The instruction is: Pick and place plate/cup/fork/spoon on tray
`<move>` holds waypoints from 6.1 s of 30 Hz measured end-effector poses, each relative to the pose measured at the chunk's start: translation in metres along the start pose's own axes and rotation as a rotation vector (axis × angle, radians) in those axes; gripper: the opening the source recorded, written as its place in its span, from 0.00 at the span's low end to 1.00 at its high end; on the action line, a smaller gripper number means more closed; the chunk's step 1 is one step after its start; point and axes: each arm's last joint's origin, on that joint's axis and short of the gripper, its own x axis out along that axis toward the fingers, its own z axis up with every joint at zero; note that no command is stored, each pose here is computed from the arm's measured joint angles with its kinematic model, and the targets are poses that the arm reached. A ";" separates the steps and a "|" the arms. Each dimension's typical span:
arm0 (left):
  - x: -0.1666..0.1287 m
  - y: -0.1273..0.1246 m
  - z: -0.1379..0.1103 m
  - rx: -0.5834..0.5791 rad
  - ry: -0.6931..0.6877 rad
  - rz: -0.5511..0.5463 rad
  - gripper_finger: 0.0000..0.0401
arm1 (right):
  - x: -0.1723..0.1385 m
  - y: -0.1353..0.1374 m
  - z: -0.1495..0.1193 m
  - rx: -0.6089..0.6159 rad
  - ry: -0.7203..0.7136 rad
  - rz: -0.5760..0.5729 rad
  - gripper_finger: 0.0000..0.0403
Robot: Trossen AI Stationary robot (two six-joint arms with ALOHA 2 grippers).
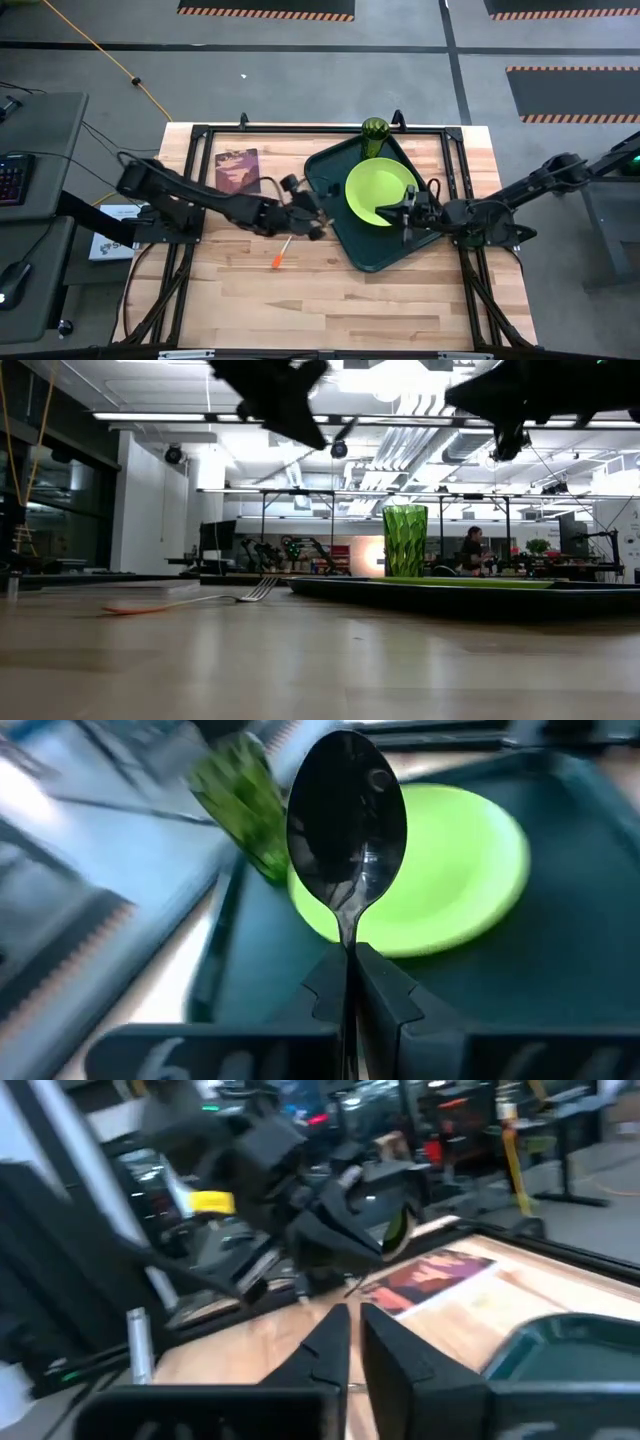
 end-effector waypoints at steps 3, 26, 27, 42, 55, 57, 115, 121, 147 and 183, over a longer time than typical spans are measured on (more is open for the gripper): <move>0.016 -0.017 0.004 0.052 -0.028 0.083 0.00 | 0.008 -0.005 -0.006 0.027 -0.007 -0.068 0.17; 0.060 -0.048 0.000 0.131 -0.075 0.087 0.01 | 0.059 -0.010 -0.010 0.128 0.025 -0.239 0.56; 0.060 -0.048 -0.001 0.132 -0.068 0.092 0.01 | 0.059 -0.011 -0.011 0.112 0.044 -0.265 0.56; 0.054 -0.057 0.000 0.149 -0.086 -0.018 0.00 | 0.062 -0.010 -0.012 -0.006 0.118 -0.266 0.56; 0.055 -0.056 0.001 0.135 -0.090 -0.036 0.00 | 0.062 -0.008 -0.013 -0.044 0.140 -0.221 0.06; 0.051 -0.056 0.000 0.194 -0.075 -0.038 0.00 | 0.060 -0.008 -0.011 -0.064 0.153 -0.222 0.04; 0.056 -0.075 0.005 -0.460 0.094 -1.890 0.55 | 0.085 0.084 0.054 -0.362 0.070 1.164 0.00; 0.046 -0.085 0.002 -0.418 0.121 -1.937 0.55 | 0.088 0.079 0.054 -0.413 0.046 1.147 0.00; 0.066 -0.068 0.001 -0.326 0.036 -1.904 0.04 | 0.090 0.074 0.053 -0.283 0.171 1.048 0.11; 0.088 0.028 0.012 -0.138 -0.040 -1.154 0.00 | -0.001 0.014 0.101 -0.263 0.456 0.109 0.61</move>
